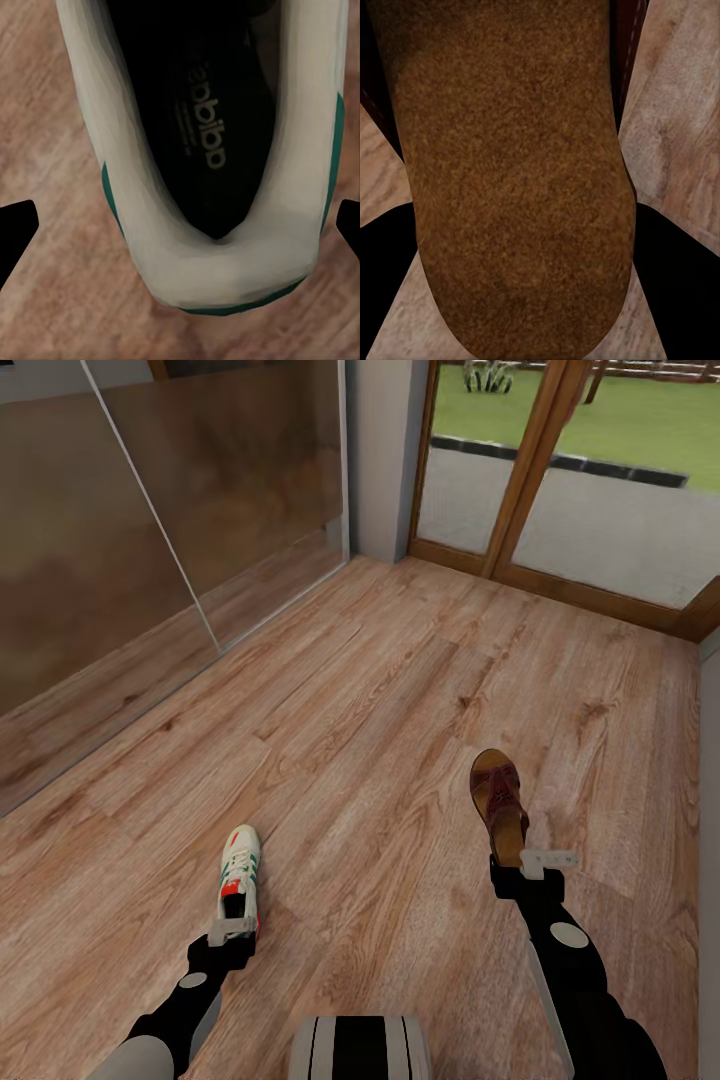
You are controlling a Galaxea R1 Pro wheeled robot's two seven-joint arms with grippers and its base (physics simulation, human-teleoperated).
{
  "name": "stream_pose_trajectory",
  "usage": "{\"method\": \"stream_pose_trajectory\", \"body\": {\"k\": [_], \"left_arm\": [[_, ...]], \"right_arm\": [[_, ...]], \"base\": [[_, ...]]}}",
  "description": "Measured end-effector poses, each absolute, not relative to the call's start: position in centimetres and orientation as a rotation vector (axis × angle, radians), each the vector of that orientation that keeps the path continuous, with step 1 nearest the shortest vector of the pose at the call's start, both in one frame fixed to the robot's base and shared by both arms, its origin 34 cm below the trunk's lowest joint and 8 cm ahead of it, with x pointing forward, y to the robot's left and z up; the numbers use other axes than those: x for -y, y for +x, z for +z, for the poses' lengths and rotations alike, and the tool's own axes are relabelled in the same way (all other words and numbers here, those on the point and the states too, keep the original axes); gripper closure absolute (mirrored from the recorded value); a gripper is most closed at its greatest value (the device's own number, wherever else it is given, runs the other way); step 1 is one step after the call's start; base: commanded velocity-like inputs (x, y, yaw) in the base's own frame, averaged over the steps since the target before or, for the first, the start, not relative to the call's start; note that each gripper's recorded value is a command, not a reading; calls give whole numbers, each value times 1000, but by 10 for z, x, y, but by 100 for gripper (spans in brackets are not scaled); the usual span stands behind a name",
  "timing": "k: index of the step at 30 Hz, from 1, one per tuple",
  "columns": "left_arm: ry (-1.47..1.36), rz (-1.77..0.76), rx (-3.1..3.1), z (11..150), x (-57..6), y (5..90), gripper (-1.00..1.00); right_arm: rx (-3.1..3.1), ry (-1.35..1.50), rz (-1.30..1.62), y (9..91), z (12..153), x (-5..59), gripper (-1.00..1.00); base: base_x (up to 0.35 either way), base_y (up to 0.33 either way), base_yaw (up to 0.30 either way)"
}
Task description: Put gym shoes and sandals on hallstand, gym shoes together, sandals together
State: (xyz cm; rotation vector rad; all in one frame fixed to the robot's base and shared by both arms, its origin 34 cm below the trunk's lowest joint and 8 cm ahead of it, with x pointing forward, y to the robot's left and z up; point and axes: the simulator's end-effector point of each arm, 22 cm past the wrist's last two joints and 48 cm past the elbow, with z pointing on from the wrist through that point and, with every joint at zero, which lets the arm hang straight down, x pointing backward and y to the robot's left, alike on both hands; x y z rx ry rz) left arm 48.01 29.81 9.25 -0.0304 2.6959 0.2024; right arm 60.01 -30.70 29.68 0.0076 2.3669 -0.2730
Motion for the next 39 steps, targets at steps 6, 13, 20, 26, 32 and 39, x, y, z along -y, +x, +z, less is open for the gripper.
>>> {"method": "stream_pose_trajectory", "body": {"k": [6,13,20,26,32,39], "left_arm": [[-30,204,-2693,93,-299,481,-100],[-33,207,-2690,94,-300,482,100],[-36,207,-2689,94,-300,483,100],[-38,206,-2690,94,-300,482,100],[-38,206,-2690,94,-300,482,100],[-36,207,-2687,94,-301,483,100]], "right_arm": [[-2367,8,-273,600,297,307,100],[-2367,8,-273,600,297,307,100],[-2367,8,-274,600,297,307,100],[-2367,8,-273,600,297,307,100],[-2367,8,-274,600,297,307,100],[-2367,8,-274,600,297,307,100]], "base": [[92,0,0],[19,0,0],[0,0,0],[0,0,0],[0,0,0],[0,0,0]]}}
